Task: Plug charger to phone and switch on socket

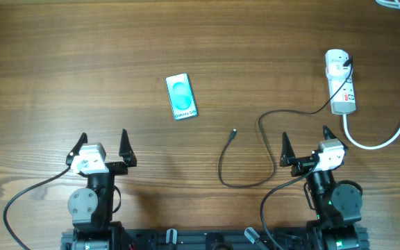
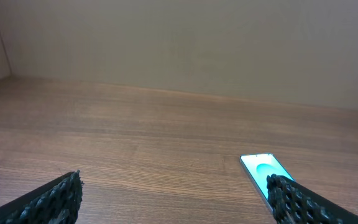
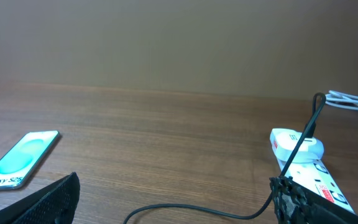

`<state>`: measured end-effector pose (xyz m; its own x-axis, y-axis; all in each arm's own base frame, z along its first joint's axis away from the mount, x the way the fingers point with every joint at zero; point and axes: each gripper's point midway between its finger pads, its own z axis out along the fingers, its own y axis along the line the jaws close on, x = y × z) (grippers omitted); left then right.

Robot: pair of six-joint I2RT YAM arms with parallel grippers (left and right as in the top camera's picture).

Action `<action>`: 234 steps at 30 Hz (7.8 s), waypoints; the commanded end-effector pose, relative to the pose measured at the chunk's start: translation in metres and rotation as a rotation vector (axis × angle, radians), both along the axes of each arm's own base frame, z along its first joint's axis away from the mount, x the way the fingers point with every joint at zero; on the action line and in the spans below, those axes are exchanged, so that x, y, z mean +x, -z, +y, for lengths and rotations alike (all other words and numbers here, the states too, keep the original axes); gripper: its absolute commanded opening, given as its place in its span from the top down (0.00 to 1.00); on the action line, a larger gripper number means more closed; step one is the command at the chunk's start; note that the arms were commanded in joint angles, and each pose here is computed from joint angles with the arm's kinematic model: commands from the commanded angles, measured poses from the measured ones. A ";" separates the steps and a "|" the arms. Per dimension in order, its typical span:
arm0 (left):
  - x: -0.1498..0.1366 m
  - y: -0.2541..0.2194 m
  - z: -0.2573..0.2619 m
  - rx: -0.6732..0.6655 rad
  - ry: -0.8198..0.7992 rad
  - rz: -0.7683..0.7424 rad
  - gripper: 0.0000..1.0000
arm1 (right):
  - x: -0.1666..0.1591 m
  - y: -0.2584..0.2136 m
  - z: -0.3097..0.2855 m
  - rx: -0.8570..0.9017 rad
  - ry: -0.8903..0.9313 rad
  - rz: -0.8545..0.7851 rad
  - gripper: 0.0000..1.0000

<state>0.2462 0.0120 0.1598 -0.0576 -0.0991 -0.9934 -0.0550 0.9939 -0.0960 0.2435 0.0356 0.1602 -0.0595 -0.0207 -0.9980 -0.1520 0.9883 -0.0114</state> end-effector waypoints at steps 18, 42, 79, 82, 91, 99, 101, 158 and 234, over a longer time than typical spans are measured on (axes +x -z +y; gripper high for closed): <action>0.000 0.003 0.004 -0.133 -0.025 0.004 0.00 | 0.003 -0.011 -0.016 -0.008 0.056 -0.048 0.00; 0.000 0.003 0.004 -0.133 -0.025 0.004 0.00 | 0.003 -0.011 -0.016 -0.008 0.056 -0.048 0.00; 0.000 0.003 0.004 -0.133 -0.025 0.004 0.00 | 0.003 -0.011 -0.016 -0.008 0.056 -0.048 0.01; 0.000 0.003 0.004 -0.133 -0.025 0.004 0.00 | 0.003 -0.011 -0.016 -0.008 0.056 -0.049 0.00; 0.000 0.003 0.004 -0.133 -0.025 0.004 0.00 | 0.003 -0.011 -0.016 -0.008 0.056 -0.048 0.00; 0.000 0.003 0.004 -0.133 -0.025 0.004 0.00 | 0.003 -0.011 -0.016 -0.008 0.056 -0.048 0.00; 0.000 0.003 0.004 -0.133 -0.025 0.004 0.00 | 0.003 -0.011 -0.016 -0.008 0.056 -0.048 0.00; 0.000 0.003 0.004 -0.133 -0.025 0.004 0.00 | 0.003 -0.011 -0.016 -0.008 0.056 -0.049 0.00; -0.002 -0.086 -0.003 -0.207 0.003 0.099 0.00 | 0.003 -0.011 -0.016 -0.008 0.056 -0.048 0.00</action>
<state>0.2373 0.0083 0.2200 -0.1184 -0.2802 -0.9526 -0.0620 0.9596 -0.2746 0.2468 0.0179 0.1717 -0.0135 -0.0146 -0.9998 -0.0840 0.9964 -0.0134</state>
